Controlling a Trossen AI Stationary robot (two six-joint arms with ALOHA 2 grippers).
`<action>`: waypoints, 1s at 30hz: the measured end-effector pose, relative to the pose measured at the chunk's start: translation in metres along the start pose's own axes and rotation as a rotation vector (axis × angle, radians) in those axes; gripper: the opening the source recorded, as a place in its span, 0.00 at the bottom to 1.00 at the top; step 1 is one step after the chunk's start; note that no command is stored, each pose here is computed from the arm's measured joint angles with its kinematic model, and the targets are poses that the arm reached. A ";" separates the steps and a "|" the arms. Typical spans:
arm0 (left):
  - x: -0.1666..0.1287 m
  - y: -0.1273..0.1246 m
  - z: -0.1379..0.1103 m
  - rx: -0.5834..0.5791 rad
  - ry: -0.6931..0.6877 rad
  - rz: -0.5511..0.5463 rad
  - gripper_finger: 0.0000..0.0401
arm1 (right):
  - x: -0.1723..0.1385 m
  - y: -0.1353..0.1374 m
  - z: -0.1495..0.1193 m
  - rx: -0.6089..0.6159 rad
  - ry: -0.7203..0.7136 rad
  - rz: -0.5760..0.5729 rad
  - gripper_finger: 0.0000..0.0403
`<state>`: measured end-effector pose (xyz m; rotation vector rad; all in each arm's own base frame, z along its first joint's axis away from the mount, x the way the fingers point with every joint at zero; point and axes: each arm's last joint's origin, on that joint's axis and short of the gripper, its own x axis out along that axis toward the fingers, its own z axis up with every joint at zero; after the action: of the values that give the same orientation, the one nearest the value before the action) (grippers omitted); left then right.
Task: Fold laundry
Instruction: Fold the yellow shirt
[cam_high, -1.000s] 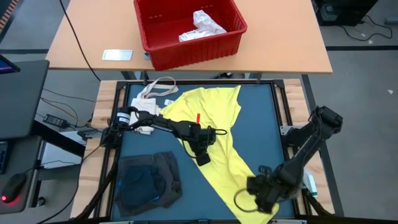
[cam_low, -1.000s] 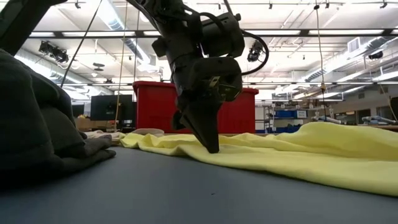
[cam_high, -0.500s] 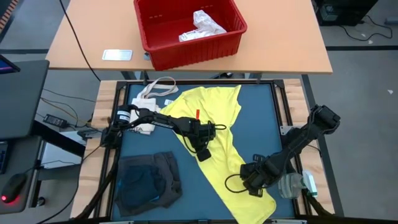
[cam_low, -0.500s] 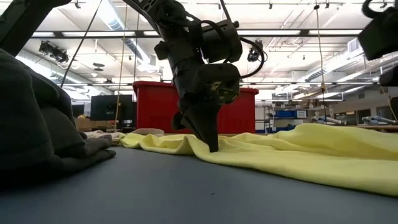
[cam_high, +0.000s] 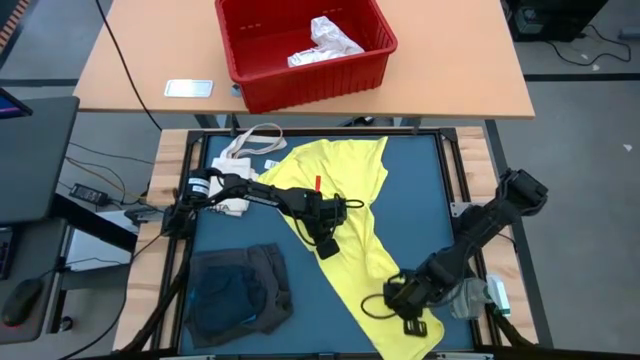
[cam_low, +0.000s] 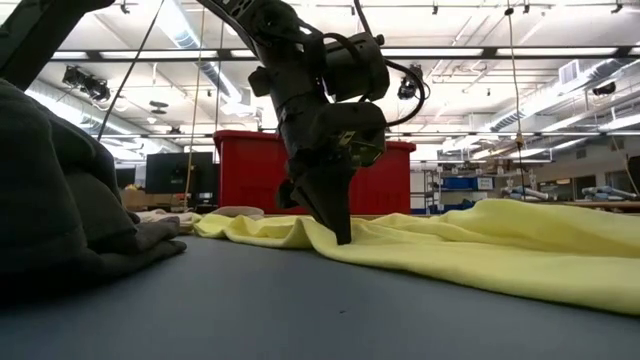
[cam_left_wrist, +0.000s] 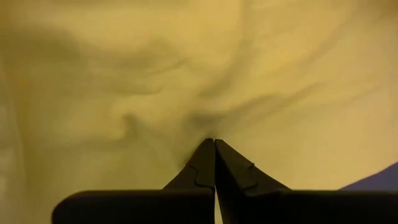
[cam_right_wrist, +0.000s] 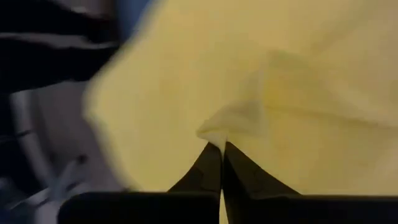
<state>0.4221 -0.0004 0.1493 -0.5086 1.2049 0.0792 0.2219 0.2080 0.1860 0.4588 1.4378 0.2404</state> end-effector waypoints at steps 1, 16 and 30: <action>0.000 0.000 0.000 0.000 0.000 0.000 0.01 | -0.002 0.008 -0.001 -0.015 0.006 0.042 0.02; -0.001 0.000 0.001 0.012 -0.006 -0.003 0.01 | 0.061 0.049 -0.020 0.047 0.073 0.203 0.04; -0.126 0.007 0.007 0.031 -0.230 0.000 0.03 | 0.010 0.051 -0.010 0.087 -0.169 0.206 0.46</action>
<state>0.3797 0.0344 0.2628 -0.4592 0.9801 0.1153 0.2195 0.2587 0.1991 0.6838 1.2393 0.2973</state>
